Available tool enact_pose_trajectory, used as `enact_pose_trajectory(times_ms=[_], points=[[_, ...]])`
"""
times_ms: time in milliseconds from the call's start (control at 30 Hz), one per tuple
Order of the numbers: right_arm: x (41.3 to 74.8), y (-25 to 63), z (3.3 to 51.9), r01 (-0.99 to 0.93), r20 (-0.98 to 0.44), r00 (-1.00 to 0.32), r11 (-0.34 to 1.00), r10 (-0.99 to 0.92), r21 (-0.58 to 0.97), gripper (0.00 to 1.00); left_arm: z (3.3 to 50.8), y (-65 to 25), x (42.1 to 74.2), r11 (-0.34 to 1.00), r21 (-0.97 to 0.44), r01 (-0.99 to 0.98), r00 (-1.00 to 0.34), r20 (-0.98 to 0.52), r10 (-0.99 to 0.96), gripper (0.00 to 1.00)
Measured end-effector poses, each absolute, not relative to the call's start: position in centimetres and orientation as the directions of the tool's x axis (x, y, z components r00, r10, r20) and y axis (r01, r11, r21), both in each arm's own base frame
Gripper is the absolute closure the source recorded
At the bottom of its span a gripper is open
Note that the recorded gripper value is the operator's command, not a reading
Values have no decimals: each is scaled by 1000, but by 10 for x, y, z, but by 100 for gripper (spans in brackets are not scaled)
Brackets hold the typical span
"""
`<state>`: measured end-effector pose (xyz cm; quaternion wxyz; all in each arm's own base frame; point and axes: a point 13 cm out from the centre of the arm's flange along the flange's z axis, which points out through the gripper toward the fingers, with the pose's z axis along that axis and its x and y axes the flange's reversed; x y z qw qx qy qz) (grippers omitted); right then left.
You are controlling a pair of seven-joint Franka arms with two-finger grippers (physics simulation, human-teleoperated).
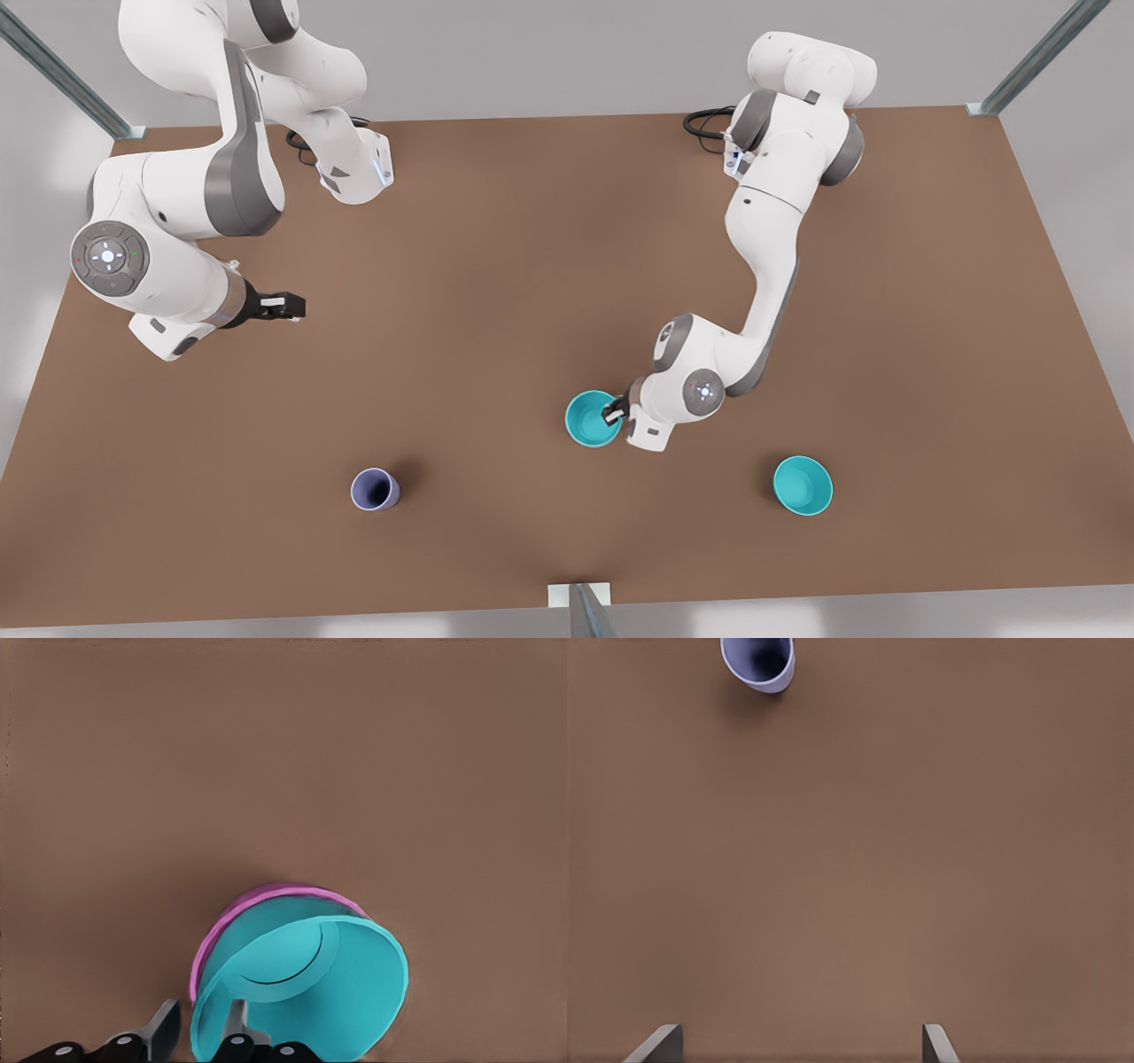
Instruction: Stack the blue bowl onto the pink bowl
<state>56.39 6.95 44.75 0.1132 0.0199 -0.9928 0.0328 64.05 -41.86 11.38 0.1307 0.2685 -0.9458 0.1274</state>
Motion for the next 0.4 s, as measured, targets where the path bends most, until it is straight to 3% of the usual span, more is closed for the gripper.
enact_pose_trajectory(times_ms=[67, 133, 167, 233, 300, 400], points=[[564, 70, 448, -47, 226, -974, 997, -32, -61, 0, 163, -375, 664, 814, -169, -555, -818, 286, -499, 0], [564, 69, 448, -48, 226, -973, 997, -33, -61, 0, 291, -297, 683, 839, -151, -522, -851, 161, -501, 0], [564, 69, 448, -48, 227, -973, 997, -33, -61, 0, 348, -264, 676, 862, -120, -492, -870, 100, -482, 0], [564, 69, 448, -48, 227, -973, 997, -33, -61, 0, 416, -203, 655, 891, -40, -452, -892, 40, -451, 0], [564, 69, 448, -48, 227, -973, 997, -33, -61, 0, 441, -144, 617, 898, 61, -436, -898, 38, -438, 0], [563, 69, 447, -49, 228, -973, 997, -34, -60, 0, 451, -114, 585, 916, 131, -378, -917, 85, -391, 0]])
